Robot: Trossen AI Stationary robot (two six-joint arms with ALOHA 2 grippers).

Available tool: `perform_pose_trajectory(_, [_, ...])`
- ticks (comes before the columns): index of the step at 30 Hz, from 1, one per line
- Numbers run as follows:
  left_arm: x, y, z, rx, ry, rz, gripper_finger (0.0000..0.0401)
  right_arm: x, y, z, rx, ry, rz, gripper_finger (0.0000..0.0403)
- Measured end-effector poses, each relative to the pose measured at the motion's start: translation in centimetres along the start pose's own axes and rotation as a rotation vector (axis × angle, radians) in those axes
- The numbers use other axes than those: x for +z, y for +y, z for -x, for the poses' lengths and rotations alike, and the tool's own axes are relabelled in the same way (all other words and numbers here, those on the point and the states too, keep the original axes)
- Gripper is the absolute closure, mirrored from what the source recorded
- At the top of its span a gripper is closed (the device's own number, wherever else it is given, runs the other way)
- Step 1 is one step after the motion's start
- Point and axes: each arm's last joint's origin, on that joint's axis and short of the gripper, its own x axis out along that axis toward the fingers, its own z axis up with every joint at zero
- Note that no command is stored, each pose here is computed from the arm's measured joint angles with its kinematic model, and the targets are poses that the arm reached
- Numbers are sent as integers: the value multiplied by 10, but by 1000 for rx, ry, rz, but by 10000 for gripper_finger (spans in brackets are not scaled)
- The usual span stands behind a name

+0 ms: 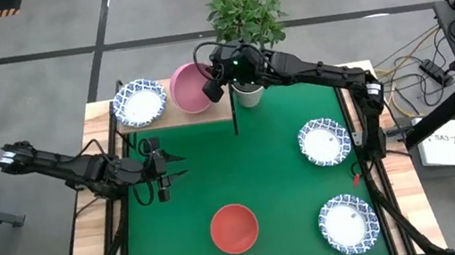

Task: Place and stack bowls onto a shelf
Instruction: Stack the pink bowl on top of the blue bowl on the shelf

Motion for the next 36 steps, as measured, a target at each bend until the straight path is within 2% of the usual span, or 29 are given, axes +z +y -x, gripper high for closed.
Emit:
perform_pose_trajectory(6, [0,0,0,0,0,-2,246,0,-1,0,-47,-8,-2,384])
perform_pose_trajectory(20, [0,0,0,0,0,-1,246,6,-2,5,-44,-43,10,310])
perform_pose_trajectory(24, [0,0,0,0,0,-2,246,8,0,7,-39,-48,76,303])
perform_pose_trajectory(31, [0,0,0,0,1,1,246,6,29,20,31,-61,240,322])
perform_pose_trajectory(36, [0,0,0,0,0,4,246,-5,66,33,173,-48,318,349])
